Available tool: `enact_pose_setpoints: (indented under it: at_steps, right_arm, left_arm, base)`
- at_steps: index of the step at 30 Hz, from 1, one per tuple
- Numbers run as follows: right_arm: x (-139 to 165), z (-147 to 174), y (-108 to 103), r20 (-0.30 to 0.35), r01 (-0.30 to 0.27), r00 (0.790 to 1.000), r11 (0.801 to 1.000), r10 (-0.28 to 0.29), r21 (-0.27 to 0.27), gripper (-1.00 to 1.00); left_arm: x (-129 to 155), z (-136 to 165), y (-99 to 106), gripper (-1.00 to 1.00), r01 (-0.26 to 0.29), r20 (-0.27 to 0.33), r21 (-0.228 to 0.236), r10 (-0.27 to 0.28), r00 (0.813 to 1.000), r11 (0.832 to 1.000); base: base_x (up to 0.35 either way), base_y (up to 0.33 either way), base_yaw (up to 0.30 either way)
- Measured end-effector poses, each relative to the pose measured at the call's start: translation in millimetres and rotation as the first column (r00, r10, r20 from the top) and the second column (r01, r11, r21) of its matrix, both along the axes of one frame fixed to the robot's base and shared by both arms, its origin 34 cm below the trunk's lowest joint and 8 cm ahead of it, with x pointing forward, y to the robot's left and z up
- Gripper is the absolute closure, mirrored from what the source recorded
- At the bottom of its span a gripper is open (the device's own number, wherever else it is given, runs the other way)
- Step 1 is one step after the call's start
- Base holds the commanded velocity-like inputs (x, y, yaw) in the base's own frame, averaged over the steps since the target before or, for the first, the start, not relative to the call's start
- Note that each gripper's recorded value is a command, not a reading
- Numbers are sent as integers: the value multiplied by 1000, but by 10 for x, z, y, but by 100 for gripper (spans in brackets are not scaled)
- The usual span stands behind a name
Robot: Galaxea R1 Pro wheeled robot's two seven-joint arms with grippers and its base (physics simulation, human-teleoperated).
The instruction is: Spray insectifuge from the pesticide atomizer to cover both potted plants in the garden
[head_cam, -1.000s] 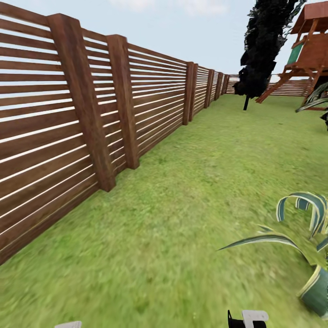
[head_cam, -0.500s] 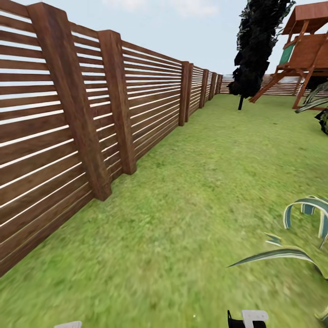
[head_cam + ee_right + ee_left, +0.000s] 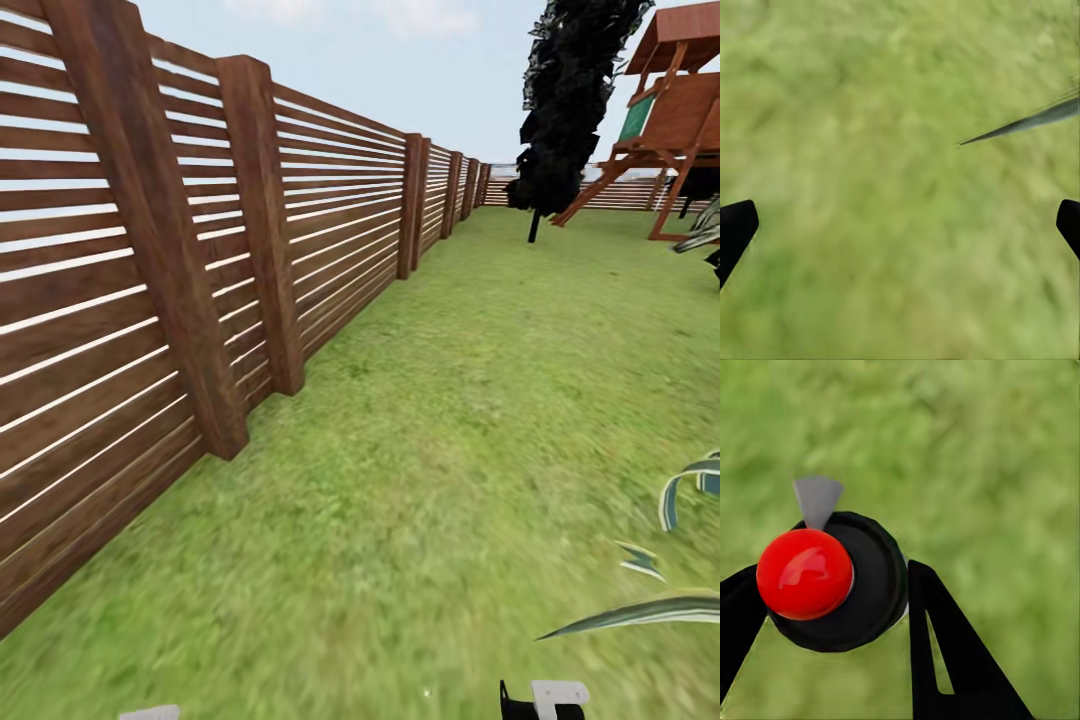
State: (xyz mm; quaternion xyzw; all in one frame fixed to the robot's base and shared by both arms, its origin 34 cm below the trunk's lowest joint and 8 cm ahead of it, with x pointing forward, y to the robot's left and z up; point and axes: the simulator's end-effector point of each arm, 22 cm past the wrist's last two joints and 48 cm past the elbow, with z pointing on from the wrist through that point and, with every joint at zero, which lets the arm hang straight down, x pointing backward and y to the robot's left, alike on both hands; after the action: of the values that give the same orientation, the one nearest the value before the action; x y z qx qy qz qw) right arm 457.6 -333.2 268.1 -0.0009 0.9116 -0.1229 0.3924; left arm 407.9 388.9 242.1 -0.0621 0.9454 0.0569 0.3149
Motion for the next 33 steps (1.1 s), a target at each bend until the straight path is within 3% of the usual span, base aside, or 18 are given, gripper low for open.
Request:
enact_pose_setpoints:
  at_steps: [33]
  right_arm:
    - [-2,-1,-1,0,0,1000,1000,0,0,-100]
  left_arm:
    - [1,0,-3,100,-1,0,-1,1,1000,1000]
  base:
    - [318,139,-13]
